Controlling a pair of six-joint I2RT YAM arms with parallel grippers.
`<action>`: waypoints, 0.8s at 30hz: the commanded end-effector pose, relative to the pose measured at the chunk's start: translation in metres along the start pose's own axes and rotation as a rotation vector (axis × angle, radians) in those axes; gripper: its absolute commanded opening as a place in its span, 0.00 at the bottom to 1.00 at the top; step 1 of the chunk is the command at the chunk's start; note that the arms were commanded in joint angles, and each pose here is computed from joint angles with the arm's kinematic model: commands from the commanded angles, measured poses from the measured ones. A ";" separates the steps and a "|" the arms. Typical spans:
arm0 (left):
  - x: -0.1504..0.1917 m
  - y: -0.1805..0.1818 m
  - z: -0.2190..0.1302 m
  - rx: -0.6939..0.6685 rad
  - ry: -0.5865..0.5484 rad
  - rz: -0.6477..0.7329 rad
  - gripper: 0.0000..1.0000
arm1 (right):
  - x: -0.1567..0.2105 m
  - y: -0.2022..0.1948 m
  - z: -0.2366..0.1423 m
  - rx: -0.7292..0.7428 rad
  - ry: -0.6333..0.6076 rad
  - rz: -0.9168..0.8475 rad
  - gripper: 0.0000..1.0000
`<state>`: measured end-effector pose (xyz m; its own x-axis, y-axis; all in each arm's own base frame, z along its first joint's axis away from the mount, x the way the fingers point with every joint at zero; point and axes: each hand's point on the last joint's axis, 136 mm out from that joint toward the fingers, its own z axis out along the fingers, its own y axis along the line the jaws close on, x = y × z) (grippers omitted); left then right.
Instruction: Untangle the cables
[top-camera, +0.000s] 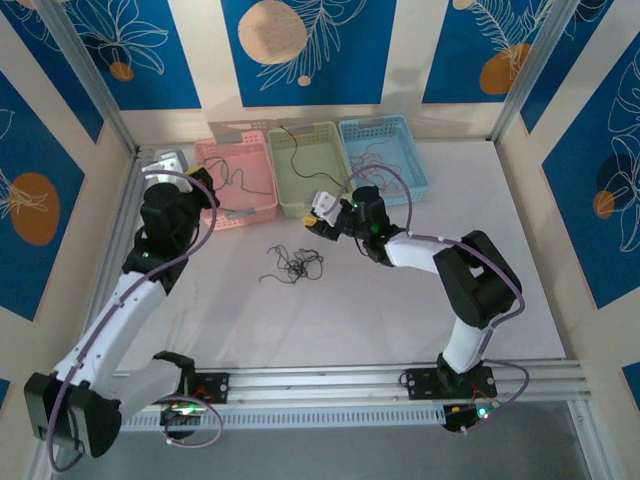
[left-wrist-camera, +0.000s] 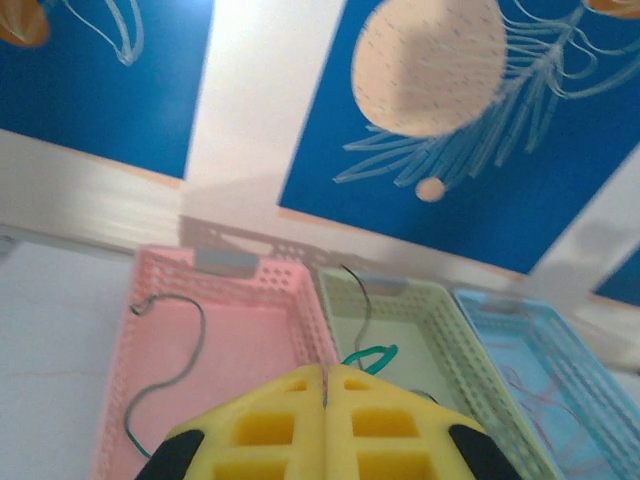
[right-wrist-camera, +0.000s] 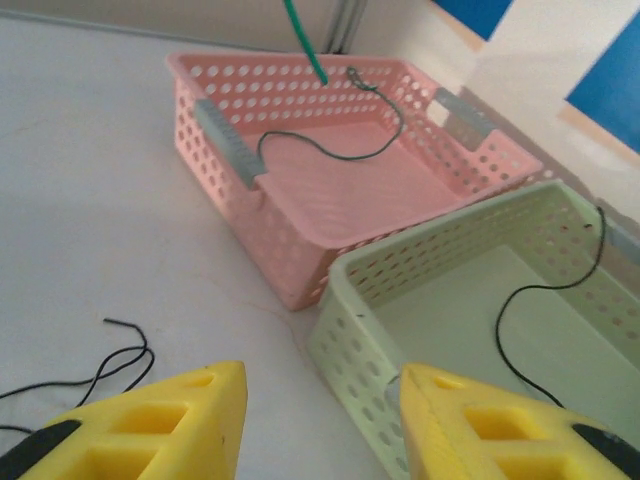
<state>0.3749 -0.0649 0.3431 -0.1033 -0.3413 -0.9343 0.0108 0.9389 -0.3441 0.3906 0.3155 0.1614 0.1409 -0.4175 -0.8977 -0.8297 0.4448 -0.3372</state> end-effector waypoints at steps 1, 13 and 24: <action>-0.037 0.015 0.014 -0.121 -0.152 0.018 0.00 | -0.021 -0.017 -0.007 0.057 -0.054 0.023 0.45; -0.007 0.034 0.128 -0.287 -0.170 0.104 0.00 | -0.020 -0.009 -0.006 0.014 -0.051 0.018 0.44; 0.074 0.064 0.197 -0.336 -0.013 0.128 0.36 | -0.020 -0.003 -0.004 -0.028 -0.045 0.023 0.43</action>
<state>0.5576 -0.0463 0.2346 -0.1245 -0.1952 -0.9728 -0.2971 0.9428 -0.1512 0.3899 0.3138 0.1654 0.1218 -0.3937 -0.9111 -0.8401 0.4480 -0.3059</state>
